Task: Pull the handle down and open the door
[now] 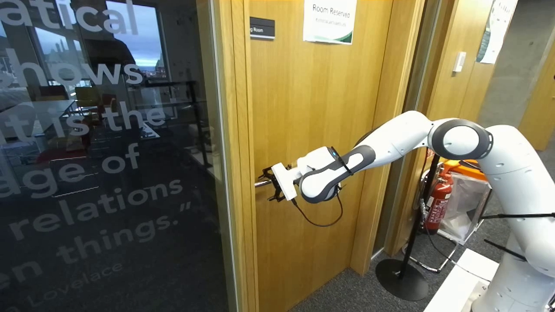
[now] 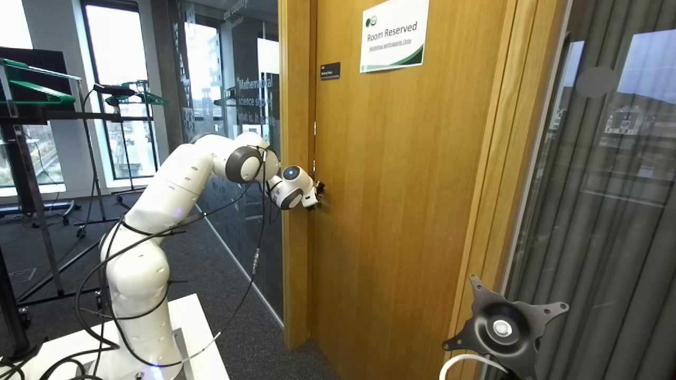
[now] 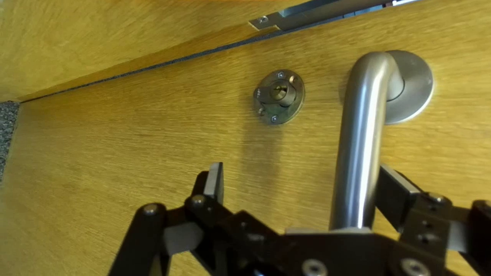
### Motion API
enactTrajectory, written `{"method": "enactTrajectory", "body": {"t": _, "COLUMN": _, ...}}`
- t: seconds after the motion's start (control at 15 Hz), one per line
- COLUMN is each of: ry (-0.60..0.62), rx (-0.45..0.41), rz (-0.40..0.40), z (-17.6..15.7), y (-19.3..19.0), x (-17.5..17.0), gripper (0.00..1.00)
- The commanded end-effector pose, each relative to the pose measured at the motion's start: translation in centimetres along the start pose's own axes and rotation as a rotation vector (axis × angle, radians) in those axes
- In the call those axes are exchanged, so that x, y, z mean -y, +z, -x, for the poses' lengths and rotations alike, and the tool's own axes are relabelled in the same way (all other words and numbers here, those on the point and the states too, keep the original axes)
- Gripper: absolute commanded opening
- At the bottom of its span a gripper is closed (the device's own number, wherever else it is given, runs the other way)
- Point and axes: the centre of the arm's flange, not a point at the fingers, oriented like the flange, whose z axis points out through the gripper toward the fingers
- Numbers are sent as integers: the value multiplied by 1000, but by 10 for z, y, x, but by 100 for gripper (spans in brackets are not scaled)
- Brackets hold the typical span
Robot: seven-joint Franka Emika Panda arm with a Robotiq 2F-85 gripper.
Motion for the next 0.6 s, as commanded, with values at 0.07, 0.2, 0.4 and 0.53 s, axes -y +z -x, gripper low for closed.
{"method": "enactTrajectory", "body": {"t": 0.07, "ry": -141, "rx": -114, "rz": 2, "z": -14, "y": -21, "x": 31, "gripper": 100}}
{"method": "enactTrajectory", "body": {"t": 0.2, "ry": -225, "rx": -164, "rz": -24, "z": -18, "y": -44, "x": 60, "gripper": 100}}
{"method": "enactTrajectory", "body": {"t": 0.4, "ry": -280, "rx": -192, "rz": -52, "z": -11, "y": -77, "x": 97, "gripper": 100}}
{"method": "enactTrajectory", "body": {"t": 0.53, "ry": -297, "rx": -200, "rz": -53, "z": -5, "y": -91, "x": 112, "gripper": 100}}
